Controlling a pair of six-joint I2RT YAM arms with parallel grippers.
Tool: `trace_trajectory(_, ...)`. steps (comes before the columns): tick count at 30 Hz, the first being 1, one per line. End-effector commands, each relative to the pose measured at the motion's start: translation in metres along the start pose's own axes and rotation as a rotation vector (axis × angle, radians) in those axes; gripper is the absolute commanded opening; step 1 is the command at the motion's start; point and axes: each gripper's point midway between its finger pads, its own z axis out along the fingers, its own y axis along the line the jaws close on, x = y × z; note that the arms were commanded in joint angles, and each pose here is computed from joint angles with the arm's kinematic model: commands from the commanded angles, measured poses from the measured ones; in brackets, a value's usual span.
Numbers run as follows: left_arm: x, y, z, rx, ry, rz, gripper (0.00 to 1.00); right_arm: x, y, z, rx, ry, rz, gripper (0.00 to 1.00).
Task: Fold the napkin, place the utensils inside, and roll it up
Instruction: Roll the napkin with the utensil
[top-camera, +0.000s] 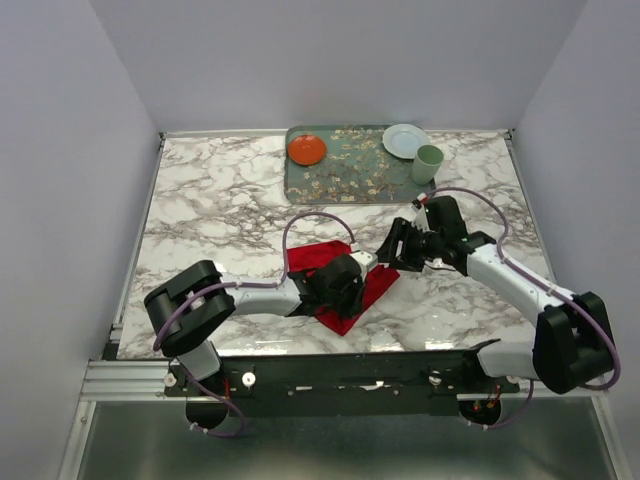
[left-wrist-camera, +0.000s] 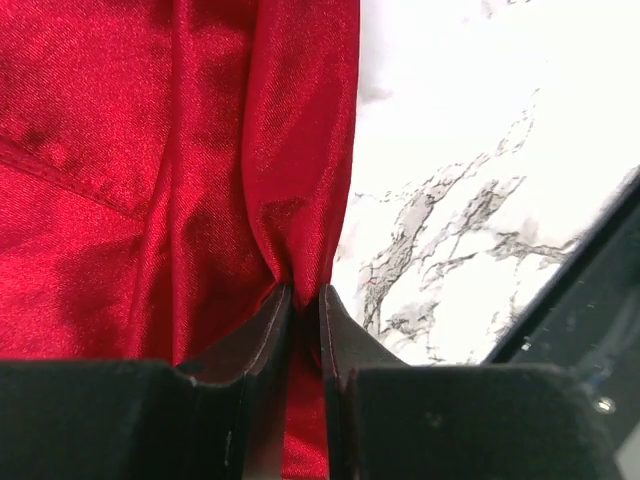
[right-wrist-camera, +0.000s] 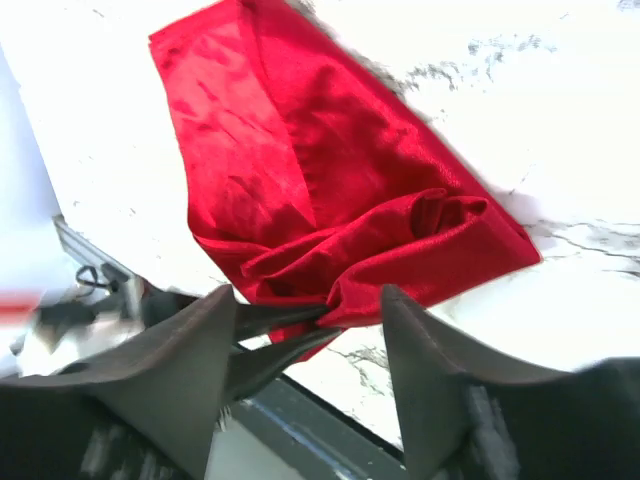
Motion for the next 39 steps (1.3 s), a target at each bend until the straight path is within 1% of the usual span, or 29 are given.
trace_trajectory(1, 0.034, -0.002, -0.009, 0.103, 0.132, -0.108, 0.00, -0.007, -0.002, -0.019, 0.055, -0.070, -0.013, 0.72)
trace_trajectory(2, 0.032, 0.000, -0.009, 0.106, 0.127, -0.116, 0.00, -0.003, -0.006, -0.018, 0.065, -0.066, -0.003, 0.76)
trace_trajectory(4, 0.028, -0.003, -0.011, 0.129, 0.113, -0.131, 0.00, 0.000, -0.008, -0.019, 0.066, -0.067, 0.008, 0.78)
trace_trajectory(5, 0.028, -0.005, -0.013, 0.147, 0.114, -0.140, 0.00, 0.005, -0.014, -0.017, 0.081, -0.058, 0.024, 0.81)
trace_trajectory(7, 0.020, -0.006, -0.015, 0.176, 0.085, -0.165, 0.00, 0.009, -0.017, -0.016, 0.080, -0.058, 0.042, 0.82)
trace_trajectory(8, 0.024, -0.007, -0.017, 0.196, 0.096, -0.193, 0.00, 0.012, -0.017, -0.016, 0.076, -0.056, 0.061, 0.83)
trace_trajectory(10, 0.014, -0.007, -0.020, 0.229, 0.053, -0.220, 0.00, 0.017, -0.019, -0.014, 0.060, -0.059, 0.078, 0.84)
trace_trajectory(12, 0.015, -0.007, -0.024, 0.266, 0.044, -0.269, 0.00, 0.019, -0.016, -0.012, 0.031, -0.065, 0.106, 0.84)
trace_trajectory(13, 0.006, -0.008, -0.027, 0.289, 0.005, -0.279, 0.00, 0.027, -0.020, -0.010, 0.025, -0.052, 0.121, 0.84)
trace_trajectory(15, 0.008, -0.005, -0.029, 0.301, 0.000, -0.302, 0.00, 0.030, -0.017, -0.008, -0.009, -0.051, 0.139, 0.84)
trace_trajectory(16, 0.003, -0.006, -0.031, 0.313, -0.019, -0.298, 0.00, 0.039, -0.022, -0.005, -0.016, -0.034, 0.145, 0.84)
trace_trajectory(19, -0.004, -0.007, -0.034, 0.341, -0.052, -0.310, 0.00, 0.048, -0.015, 0.001, -0.070, -0.015, 0.144, 0.82)
trace_trajectory(22, -0.009, -0.009, -0.035, 0.354, -0.063, -0.311, 0.00, 0.057, -0.013, 0.011, -0.089, 0.006, 0.148, 0.81)
trace_trajectory(25, -0.015, -0.010, -0.038, 0.378, -0.091, -0.322, 0.00, 0.058, -0.009, 0.020, -0.111, 0.006, 0.167, 0.78)
trace_trajectory(27, -0.017, -0.010, -0.038, 0.384, -0.094, -0.321, 0.00, 0.058, -0.008, 0.024, -0.132, -0.007, 0.184, 0.72)
trace_trajectory(31, -0.020, -0.010, -0.039, 0.393, -0.101, -0.324, 0.00, 0.063, -0.013, 0.032, -0.121, 0.003, 0.208, 0.68)
trace_trajectory(32, -0.020, -0.010, -0.039, 0.395, -0.100, -0.324, 0.00, 0.062, -0.014, 0.033, -0.121, 0.003, 0.213, 0.65)
trace_trajectory(35, -0.018, -0.011, -0.037, 0.405, -0.099, -0.332, 0.00, 0.063, -0.010, 0.039, -0.126, 0.020, 0.209, 0.60)
trace_trajectory(37, -0.017, -0.012, -0.037, 0.415, -0.098, -0.341, 0.00, 0.064, -0.005, 0.041, -0.132, 0.024, 0.198, 0.59)
trace_trajectory(39, -0.015, -0.012, -0.036, 0.418, -0.092, -0.346, 0.00, 0.067, -0.007, 0.043, -0.120, 0.035, 0.202, 0.53)
